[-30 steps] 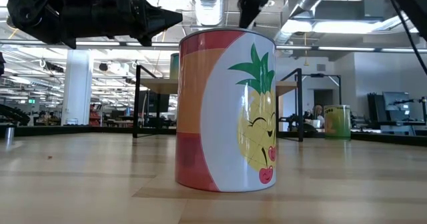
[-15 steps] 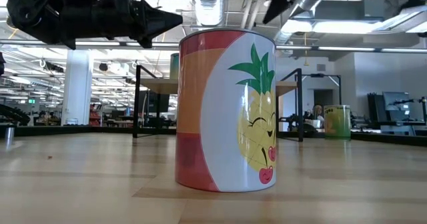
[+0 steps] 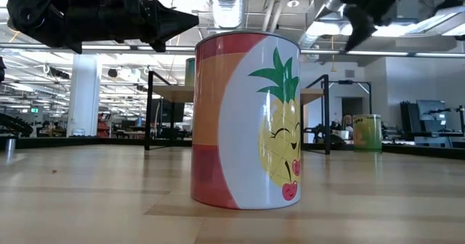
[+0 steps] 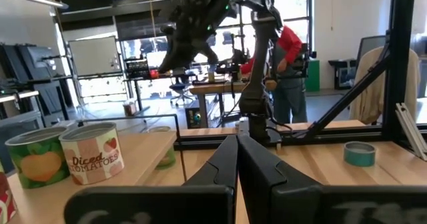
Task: Pick and place cans onto a shelf
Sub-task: Put the canned oranges on the shelf aligned with the canned carrots
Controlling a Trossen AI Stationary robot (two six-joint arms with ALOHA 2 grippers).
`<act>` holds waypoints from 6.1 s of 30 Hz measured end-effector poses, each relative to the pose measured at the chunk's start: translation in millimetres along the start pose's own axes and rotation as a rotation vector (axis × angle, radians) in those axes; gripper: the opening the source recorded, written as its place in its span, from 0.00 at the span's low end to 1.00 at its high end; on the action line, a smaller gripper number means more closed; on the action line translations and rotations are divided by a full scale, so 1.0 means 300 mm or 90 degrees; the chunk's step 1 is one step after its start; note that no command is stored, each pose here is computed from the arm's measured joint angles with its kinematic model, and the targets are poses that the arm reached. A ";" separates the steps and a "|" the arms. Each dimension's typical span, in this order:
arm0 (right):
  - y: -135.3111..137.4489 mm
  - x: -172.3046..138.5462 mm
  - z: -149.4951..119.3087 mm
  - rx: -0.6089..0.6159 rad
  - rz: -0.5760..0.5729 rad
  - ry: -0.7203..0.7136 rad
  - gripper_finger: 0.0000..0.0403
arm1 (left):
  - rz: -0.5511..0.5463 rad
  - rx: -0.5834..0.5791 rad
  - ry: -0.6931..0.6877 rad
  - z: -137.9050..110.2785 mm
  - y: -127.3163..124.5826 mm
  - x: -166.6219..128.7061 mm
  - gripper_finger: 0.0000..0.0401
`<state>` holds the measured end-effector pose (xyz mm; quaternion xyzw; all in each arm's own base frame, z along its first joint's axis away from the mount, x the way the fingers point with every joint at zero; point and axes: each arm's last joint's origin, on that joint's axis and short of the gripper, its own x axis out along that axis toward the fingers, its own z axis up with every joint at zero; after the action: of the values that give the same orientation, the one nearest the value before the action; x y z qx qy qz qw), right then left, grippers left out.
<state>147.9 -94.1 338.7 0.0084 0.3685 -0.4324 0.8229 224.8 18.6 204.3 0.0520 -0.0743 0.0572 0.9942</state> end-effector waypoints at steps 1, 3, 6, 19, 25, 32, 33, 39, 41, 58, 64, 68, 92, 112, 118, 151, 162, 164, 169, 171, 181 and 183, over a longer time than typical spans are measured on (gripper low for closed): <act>-0.016 0.007 -0.017 0.008 -0.012 0.012 0.02 | 0.000 0.000 0.000 0.000 0.000 0.000 0.00; -0.043 0.025 -0.046 0.019 -0.030 0.034 0.02 | 0.001 0.000 0.000 0.000 0.000 0.000 0.00; -0.070 0.057 -0.090 0.027 -0.025 0.083 0.03 | 0.001 0.000 0.000 0.000 0.000 0.000 0.00; -0.137 0.170 -0.183 0.070 -0.020 0.246 0.05 | 0.001 0.005 0.004 -0.002 0.000 0.000 0.00; -0.125 0.193 -0.196 0.021 0.025 0.294 0.12 | 0.000 0.012 0.013 -0.007 0.000 0.000 0.00; -0.113 0.240 -0.207 -0.049 0.052 0.354 0.24 | 0.001 0.012 0.014 -0.007 0.000 0.000 0.00; -0.112 0.246 -0.208 -0.053 0.050 0.361 0.25 | 0.001 0.012 0.014 -0.007 0.000 0.000 0.00; -0.098 0.296 -0.178 -0.066 0.037 0.319 0.34 | 0.001 0.012 0.014 -0.007 0.000 0.000 0.00; -0.089 0.324 -0.165 -0.075 0.036 0.299 0.36 | 0.001 0.012 0.014 -0.007 0.000 0.000 0.00; -0.104 0.524 -0.210 -0.107 0.002 0.412 0.30 | 0.002 0.023 0.019 -0.010 0.000 0.000 0.00; -0.110 0.487 -0.204 -0.109 0.012 0.394 0.06 | 0.001 0.025 0.020 -0.010 0.000 0.000 0.00; -0.116 0.442 -0.199 -0.099 0.025 0.399 0.04 | 0.002 0.025 0.020 -0.010 0.000 0.000 0.00; 0.378 -0.077 -0.144 -0.060 0.327 0.330 0.01 | 0.002 0.024 0.019 -0.010 0.000 0.000 0.00; 0.905 0.231 0.185 -0.349 0.387 0.101 0.01 | 0.000 0.025 0.032 -0.016 -0.001 0.000 0.00; 0.955 0.302 0.202 -0.397 0.393 0.125 0.01 | -0.001 0.033 0.043 -0.022 -0.001 -0.001 0.00; 0.751 0.039 0.064 -0.346 0.420 -0.001 0.04 | -0.008 0.004 0.071 -0.031 -0.003 0.004 0.00; 0.637 0.105 -0.221 -0.184 0.513 -0.222 0.03 | -0.082 -0.033 0.189 0.039 -0.054 0.107 0.00; 0.612 0.118 -0.262 -0.162 0.528 -0.255 0.03 | -0.090 -0.031 0.243 0.056 -0.068 0.126 0.00; 0.545 0.165 -0.360 -0.112 0.529 -0.307 0.02 | -0.045 -0.039 0.362 0.107 -0.091 0.170 0.00; 0.520 0.182 -0.393 -0.091 0.521 -0.323 0.02 | -0.041 -0.032 0.411 0.112 -0.103 0.187 0.02; 0.467 0.231 -0.496 -0.050 0.501 -0.322 0.03 | -0.015 0.040 0.571 0.093 -0.151 0.320 0.20; 0.466 0.233 -0.503 -0.051 0.501 -0.320 0.02 | -0.011 0.050 0.594 0.088 -0.159 0.338 0.23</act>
<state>182.6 -5.7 143.3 0.0105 0.1429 -0.0611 0.9878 326.5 -20.7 241.3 0.0592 0.3833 0.0688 0.9192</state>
